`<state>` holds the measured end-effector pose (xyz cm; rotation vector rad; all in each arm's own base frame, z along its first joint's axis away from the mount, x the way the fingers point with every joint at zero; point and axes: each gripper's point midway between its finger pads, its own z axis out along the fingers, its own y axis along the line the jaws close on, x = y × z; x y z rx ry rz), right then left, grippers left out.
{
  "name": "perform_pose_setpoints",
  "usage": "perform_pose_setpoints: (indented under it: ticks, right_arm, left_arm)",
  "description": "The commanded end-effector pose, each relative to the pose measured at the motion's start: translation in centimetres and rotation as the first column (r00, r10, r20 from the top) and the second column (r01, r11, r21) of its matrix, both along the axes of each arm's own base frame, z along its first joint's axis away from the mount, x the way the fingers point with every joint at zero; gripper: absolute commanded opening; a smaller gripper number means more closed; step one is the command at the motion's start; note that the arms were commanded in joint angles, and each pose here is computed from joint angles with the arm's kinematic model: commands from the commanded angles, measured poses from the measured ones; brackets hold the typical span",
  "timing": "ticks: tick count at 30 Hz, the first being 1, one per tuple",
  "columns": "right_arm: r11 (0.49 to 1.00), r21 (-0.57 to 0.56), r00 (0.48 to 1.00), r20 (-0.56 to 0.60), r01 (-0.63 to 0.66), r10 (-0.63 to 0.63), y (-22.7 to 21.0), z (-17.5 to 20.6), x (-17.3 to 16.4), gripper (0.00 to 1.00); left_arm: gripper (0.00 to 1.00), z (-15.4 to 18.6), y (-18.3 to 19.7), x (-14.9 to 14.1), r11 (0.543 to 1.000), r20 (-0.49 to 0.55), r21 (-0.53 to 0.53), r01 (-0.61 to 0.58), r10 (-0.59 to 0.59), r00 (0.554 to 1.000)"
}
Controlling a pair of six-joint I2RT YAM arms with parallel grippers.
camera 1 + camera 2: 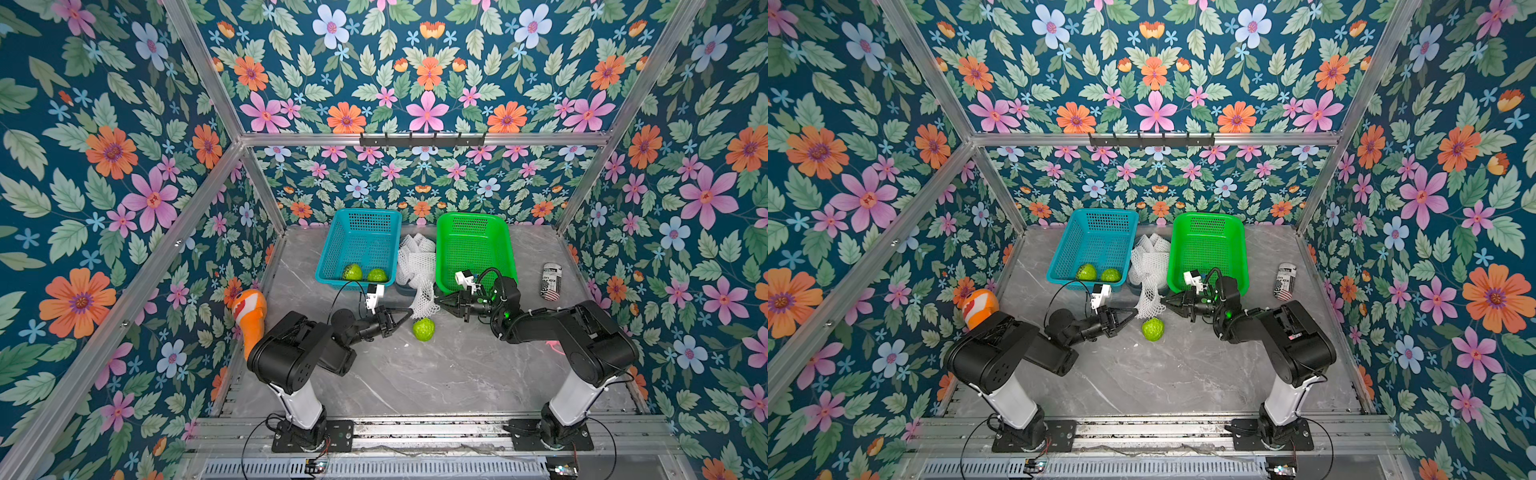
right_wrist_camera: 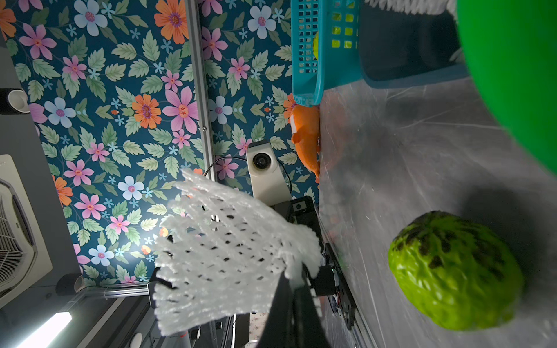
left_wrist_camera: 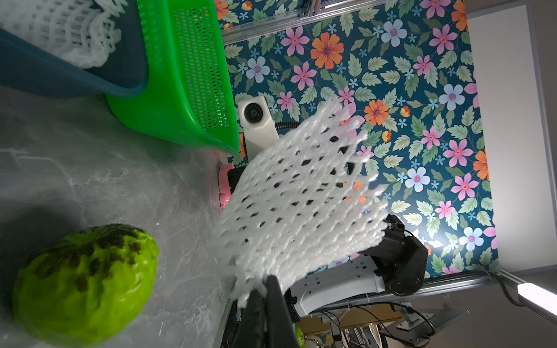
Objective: Sleeve custard apples in foam nets
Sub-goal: Put on the foam net on the custard apple.
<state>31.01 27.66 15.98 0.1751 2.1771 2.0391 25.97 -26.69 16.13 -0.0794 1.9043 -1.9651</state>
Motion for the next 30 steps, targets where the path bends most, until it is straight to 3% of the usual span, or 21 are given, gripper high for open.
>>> perform_pose_setpoints:
  ticks: [1, 30]
  right_arm:
    - [1.000, 0.009, 0.999, 0.044, -0.018, 0.017, 0.0, 0.7, -0.5, 0.00]
    - [0.994, -0.105, 1.000, 0.000, 0.005, -0.005, -0.1, -3.9, -0.1, 0.00]
  left_arm:
    - [0.00, 1.9, 0.0, -0.6, 0.999, 0.117, -0.040, 0.008, -0.004, 0.993]
    - [0.00, -2.3, 0.4, 0.1, 0.999, 0.038, 0.031, -0.019, 0.018, 0.999]
